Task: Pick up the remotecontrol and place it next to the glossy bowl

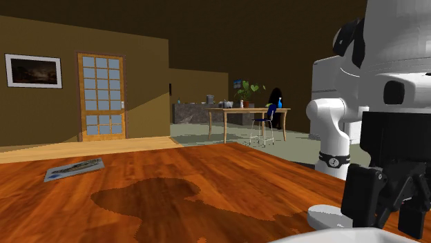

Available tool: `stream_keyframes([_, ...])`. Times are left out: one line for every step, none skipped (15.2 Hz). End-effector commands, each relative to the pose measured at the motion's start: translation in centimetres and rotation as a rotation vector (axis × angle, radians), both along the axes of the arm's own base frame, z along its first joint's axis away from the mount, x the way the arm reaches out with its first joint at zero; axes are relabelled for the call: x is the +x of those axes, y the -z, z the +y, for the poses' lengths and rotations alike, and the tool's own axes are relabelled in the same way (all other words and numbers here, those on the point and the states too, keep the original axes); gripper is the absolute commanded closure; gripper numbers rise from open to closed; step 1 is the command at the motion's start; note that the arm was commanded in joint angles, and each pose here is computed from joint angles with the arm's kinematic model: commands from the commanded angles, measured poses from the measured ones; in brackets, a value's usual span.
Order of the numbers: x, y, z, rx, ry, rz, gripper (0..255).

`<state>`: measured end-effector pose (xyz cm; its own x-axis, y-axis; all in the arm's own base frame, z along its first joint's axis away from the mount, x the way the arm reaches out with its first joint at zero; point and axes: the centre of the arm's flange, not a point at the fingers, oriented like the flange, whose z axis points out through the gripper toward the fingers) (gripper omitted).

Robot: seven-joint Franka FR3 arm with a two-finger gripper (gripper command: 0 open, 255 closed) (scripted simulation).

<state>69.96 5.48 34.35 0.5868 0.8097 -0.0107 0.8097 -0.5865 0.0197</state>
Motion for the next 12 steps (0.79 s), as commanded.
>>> stream_keyframes([0.0,-1.3,0.0,0.0,0.0,0.0,0])
stream_keyframes([0.0,-2.6,0.1,0.0,0.0,0.0,0])
stream_keyframes([0.0,-4.0,0.1,0.0,0.0,0.0,0])
stream_keyframes([-0.1,-5.0,0.1,0.0,0.0,0.0,0])
stream_keyframes([-0.1,-5.0,0.1,0.0,0.0,0.0,0])
stream_keyframes([-0.1,-5.0,0.1,0.0,0.0,0.0,0])
stream_keyframes([-0.1,-5.0,0.1,0.0,0.0,0.0,0])
stream_keyframes([-0.1,-5.0,0.1,0.0,0.0,0.0,0])
stream_keyframes([-0.1,-5.0,0.1,0.0,0.0,0.0,0])
stream_keyframes([-0.1,-5.0,0.1,0.0,0.0,0.0,0])
stream_keyframes([-0.1,-5.0,0.1,0.0,0.0,0.0,0])
stream_keyframes([-0.1,-5.0,0.1,0.0,0.0,0.0,0])
